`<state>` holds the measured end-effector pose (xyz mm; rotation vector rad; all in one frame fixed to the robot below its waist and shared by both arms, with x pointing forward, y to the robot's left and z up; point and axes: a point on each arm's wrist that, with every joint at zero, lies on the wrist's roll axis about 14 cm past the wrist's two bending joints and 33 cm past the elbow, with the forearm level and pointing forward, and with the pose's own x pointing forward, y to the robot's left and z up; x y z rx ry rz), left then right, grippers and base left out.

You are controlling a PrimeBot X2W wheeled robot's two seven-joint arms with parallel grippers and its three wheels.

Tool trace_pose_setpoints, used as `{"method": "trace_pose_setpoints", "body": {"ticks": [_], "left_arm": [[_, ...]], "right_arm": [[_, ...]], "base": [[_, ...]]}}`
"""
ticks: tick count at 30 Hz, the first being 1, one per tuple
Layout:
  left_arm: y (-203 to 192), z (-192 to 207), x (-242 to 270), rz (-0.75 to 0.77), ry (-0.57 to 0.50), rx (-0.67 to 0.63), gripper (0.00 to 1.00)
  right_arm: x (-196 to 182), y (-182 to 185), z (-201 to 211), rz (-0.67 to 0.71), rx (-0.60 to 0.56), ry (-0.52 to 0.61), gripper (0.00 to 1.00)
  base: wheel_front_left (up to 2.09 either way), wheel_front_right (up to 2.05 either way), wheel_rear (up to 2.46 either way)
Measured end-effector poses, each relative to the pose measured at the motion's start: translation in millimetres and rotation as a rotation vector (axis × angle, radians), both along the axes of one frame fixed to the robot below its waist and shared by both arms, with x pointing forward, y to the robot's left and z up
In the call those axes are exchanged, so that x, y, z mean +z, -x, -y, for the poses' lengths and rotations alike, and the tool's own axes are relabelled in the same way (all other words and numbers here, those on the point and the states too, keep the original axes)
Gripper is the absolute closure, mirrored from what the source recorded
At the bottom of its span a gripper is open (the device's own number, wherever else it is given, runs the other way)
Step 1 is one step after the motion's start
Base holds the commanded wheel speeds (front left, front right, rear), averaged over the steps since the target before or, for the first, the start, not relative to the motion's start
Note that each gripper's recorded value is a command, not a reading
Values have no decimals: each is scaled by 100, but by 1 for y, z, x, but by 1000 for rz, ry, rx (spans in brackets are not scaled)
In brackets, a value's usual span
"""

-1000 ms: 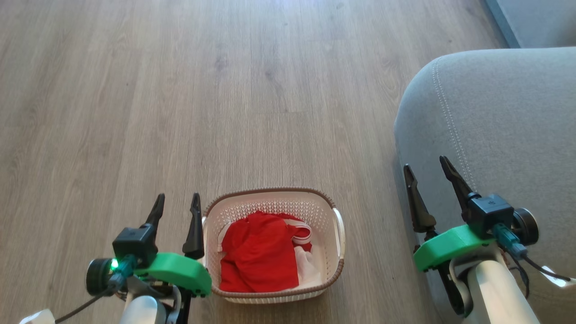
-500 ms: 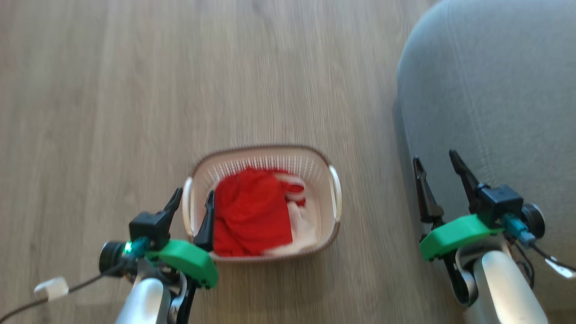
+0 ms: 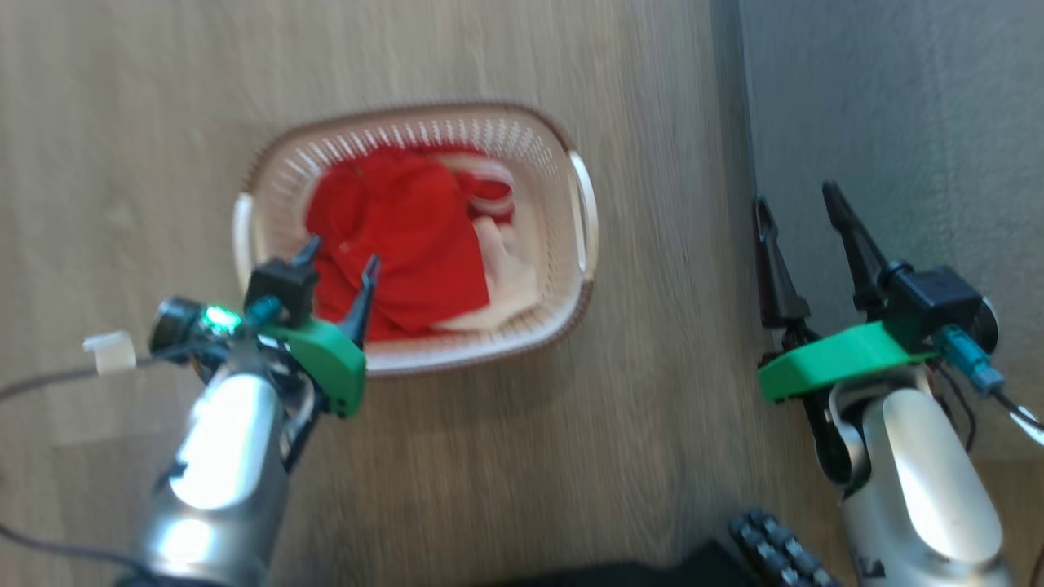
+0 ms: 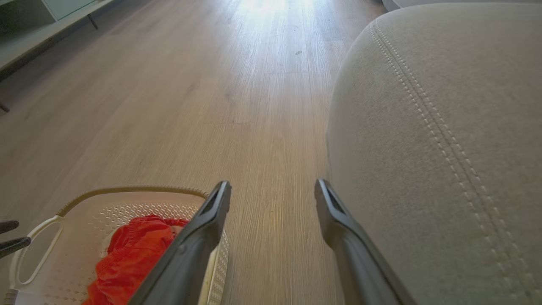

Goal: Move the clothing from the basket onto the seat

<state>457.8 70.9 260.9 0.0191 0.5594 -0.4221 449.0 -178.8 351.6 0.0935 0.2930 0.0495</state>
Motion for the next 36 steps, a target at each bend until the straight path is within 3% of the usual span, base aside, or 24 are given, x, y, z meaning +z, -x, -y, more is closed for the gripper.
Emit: {"method": "trace_pose_setpoints", "body": {"ticks": [6,13,22,36], "left_arm": [[-5,22,-68,-103,-94,-214,0],[-5,37,-134,-218,-167,-361,0],[-29,58,-171,-249,-203,-381,0],[-17,64,-198,-327,-331,-508,0]], "right_arm": [[-35,-2,8,-69,-25,-12,0],[-68,7,7,-154,-16,-22,0],[-83,17,20,-197,-44,-2,0],[-90,24,19,-220,-44,-5,0]], "base": [[0,0,0],[0,0,0],[0,0,0],[0,0,0]]}}
